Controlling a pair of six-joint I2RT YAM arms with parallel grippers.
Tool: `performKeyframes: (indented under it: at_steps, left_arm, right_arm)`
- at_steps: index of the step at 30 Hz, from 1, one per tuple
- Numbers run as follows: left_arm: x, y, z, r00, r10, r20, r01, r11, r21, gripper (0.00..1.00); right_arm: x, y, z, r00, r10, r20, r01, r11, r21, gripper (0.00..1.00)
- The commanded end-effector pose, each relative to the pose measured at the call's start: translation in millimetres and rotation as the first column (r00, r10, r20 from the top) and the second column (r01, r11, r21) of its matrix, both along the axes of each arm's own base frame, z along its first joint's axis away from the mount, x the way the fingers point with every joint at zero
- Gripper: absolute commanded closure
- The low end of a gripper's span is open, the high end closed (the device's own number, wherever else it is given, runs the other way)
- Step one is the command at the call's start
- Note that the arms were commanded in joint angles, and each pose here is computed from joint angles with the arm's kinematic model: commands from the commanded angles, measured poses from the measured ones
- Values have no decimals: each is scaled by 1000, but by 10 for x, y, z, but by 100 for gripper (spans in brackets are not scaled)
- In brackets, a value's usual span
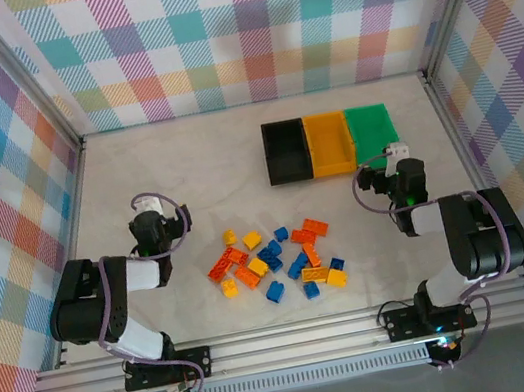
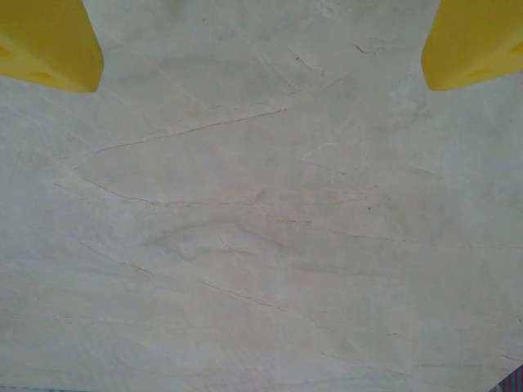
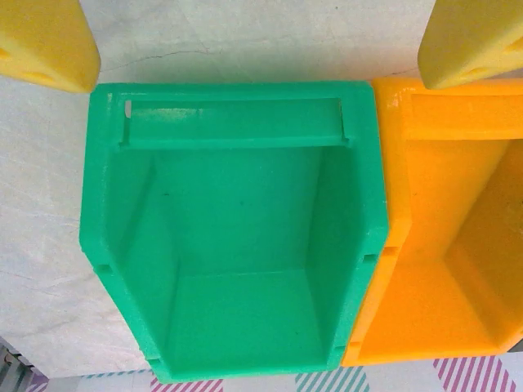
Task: Sort the legos into containers by color
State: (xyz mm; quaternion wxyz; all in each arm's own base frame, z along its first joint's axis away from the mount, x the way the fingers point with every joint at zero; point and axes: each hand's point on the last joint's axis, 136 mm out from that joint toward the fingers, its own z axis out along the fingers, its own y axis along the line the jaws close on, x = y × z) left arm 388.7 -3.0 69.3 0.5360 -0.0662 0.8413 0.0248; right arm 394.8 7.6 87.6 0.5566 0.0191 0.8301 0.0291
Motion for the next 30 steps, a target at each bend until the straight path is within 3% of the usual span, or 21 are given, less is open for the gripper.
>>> performKeyframes:
  at_steps: [1, 30]
  left_arm:
    - [75, 32, 115, 999, 2, 32, -2, 1000, 1, 0]
    - [76, 24, 115, 999, -2, 32, 2, 1000, -1, 0]
  right_arm:
    - [14, 14, 48, 1000, 9, 25, -9, 1000, 10, 0]
    - [16, 16, 48, 1000, 10, 25, -10, 1000, 10, 0]
